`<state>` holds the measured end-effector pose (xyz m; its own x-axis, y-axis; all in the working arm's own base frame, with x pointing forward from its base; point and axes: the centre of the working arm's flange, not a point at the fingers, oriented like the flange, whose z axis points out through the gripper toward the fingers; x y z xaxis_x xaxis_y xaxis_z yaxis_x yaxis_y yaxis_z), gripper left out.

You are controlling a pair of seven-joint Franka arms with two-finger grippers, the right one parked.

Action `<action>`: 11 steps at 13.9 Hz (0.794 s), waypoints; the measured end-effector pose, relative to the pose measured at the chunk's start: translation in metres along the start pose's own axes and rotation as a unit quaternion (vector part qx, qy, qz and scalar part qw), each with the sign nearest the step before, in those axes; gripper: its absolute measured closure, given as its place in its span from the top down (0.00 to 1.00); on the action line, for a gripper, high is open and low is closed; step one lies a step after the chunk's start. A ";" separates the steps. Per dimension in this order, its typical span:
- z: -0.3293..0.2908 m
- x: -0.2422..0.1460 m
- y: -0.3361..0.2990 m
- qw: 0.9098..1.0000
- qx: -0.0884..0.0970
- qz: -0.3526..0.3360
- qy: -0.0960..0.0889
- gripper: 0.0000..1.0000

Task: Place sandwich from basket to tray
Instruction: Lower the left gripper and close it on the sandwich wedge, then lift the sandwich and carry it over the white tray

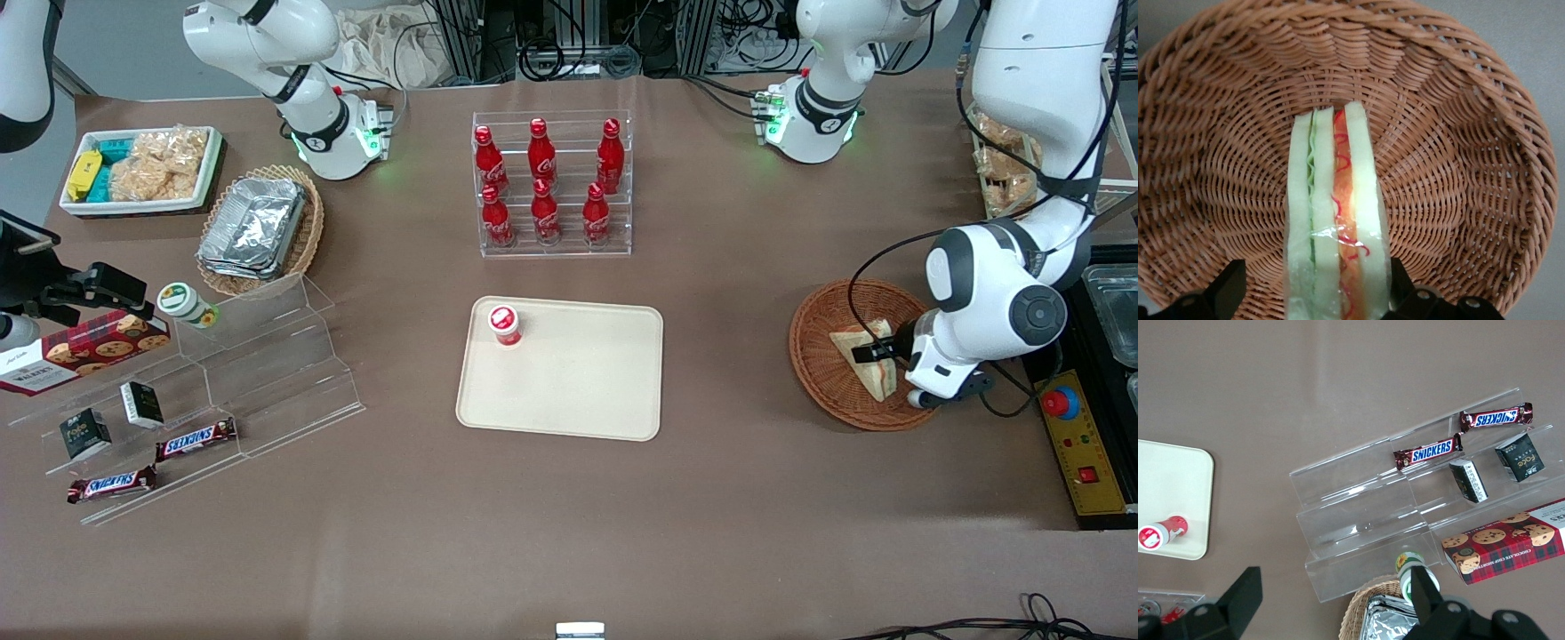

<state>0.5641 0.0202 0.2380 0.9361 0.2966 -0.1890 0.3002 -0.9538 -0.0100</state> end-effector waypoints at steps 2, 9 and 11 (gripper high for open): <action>0.000 -0.003 0.010 1.000 0.000 -0.015 0.000 0.76; -0.052 -0.015 0.068 1.000 0.002 -0.008 0.001 0.31; -0.104 -0.032 0.101 1.000 0.007 0.022 -0.004 0.31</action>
<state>0.5839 -0.0806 0.3454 0.9471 0.2534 -0.1969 0.2554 -0.9667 -0.0155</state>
